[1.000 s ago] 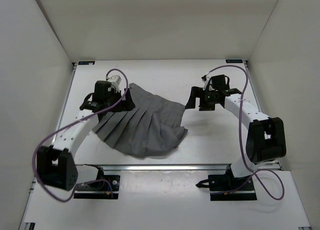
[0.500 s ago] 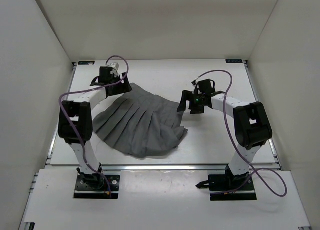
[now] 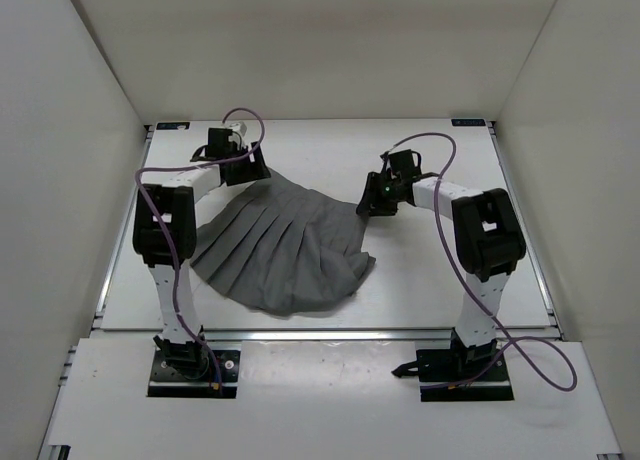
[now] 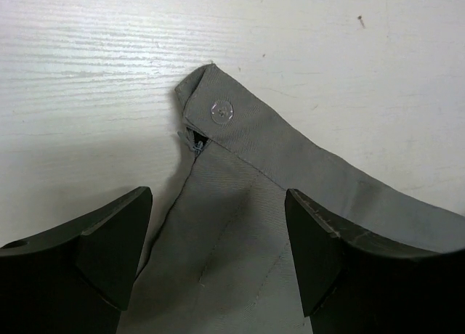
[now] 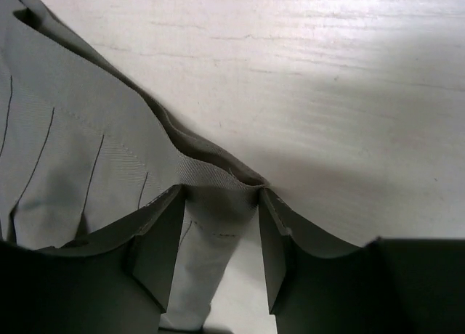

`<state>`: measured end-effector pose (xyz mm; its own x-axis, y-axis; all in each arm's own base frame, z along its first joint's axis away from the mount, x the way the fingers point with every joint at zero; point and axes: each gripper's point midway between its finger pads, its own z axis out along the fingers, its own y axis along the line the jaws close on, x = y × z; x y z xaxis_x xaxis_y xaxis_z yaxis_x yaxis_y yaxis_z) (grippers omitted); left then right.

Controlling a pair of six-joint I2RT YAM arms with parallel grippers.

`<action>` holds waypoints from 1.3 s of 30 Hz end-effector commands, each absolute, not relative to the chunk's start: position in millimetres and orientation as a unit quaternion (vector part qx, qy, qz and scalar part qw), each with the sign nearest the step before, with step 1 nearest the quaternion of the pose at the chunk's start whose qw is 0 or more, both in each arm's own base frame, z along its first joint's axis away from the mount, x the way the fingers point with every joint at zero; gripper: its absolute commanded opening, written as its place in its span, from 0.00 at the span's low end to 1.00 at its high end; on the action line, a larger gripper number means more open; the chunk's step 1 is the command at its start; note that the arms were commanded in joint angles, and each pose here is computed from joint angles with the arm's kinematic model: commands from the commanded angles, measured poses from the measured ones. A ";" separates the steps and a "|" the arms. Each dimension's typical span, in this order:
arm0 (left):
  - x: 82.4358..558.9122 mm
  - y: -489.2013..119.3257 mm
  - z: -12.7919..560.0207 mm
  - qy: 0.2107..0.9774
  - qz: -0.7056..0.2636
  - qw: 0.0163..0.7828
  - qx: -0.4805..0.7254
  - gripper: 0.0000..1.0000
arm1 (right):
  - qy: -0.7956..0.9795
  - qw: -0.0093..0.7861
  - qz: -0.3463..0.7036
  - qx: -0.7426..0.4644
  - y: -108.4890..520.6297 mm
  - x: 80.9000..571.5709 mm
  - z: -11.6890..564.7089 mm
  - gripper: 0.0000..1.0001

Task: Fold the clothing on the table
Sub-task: Flatten the skirt out

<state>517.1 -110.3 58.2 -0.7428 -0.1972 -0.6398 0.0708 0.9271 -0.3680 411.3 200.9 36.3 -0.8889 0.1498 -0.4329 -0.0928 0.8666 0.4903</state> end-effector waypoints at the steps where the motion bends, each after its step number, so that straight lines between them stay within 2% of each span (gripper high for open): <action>1: 522.4 -113.1 70.7 0.910 -0.192 0.368 -0.015 0.84 | 0.934 0.247 0.260 0.014 214.5 423.6 43.5 0.42; 7: 530.9 -116.5 58.2 0.915 -0.185 0.359 -0.012 0.82 | 0.934 0.230 0.272 0.016 222.5 423.2 35.4 0.40; 9: 534.3 -112.8 53.7 0.916 -0.184 0.357 -0.020 0.78 | 0.934 0.230 0.271 0.018 219.6 423.7 35.0 0.39; 11: 534.5 -118.6 49.3 0.917 -0.183 0.355 -0.024 0.73 | 0.931 0.244 0.271 0.015 219.5 432.2 40.7 0.34; 14: 541.8 -119.6 52.6 0.913 -0.189 0.359 -0.031 0.70 | 0.929 0.248 0.273 0.006 217.8 439.8 40.5 0.34; 18: 543.7 -120.7 48.2 0.919 -0.189 0.345 -0.040 0.53 | 0.932 0.239 0.271 0.002 215.0 450.6 42.1 0.27; 23: 550.3 -130.6 39.3 0.922 -0.194 0.333 -0.037 0.47 | 0.934 0.252 0.252 -0.010 212.2 461.8 42.4 0.25; 26: 555.3 -136.6 39.0 0.924 -0.203 0.320 -0.046 0.32 | 0.935 0.249 0.251 -0.009 208.4 467.8 43.3 0.18; 28: 560.5 -141.2 48.2 0.921 -0.212 0.324 -0.048 0.05 | 0.936 0.249 0.249 -0.016 209.6 471.0 48.9 0.14; 29: 560.8 -143.4 46.9 0.920 -0.217 0.321 -0.047 0.00 | 0.935 0.256 0.244 -0.017 204.5 476.5 51.4 0.12; 36: 560.1 -177.5 53.8 0.920 -0.228 0.318 -0.014 0.00 | 0.934 0.288 0.211 -0.014 168.7 506.1 74.9 0.00; 39: 561.3 -191.8 61.8 0.915 -0.241 0.323 0.000 0.00 | 0.931 0.303 0.205 -0.006 145.5 519.5 84.1 0.00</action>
<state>560.3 -166.8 39.1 -0.8007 -0.1832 -0.5704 0.0829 0.9091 -0.4083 499.4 175.5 71.8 -0.8460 0.1031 -0.5231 -0.1468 0.8982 0.4144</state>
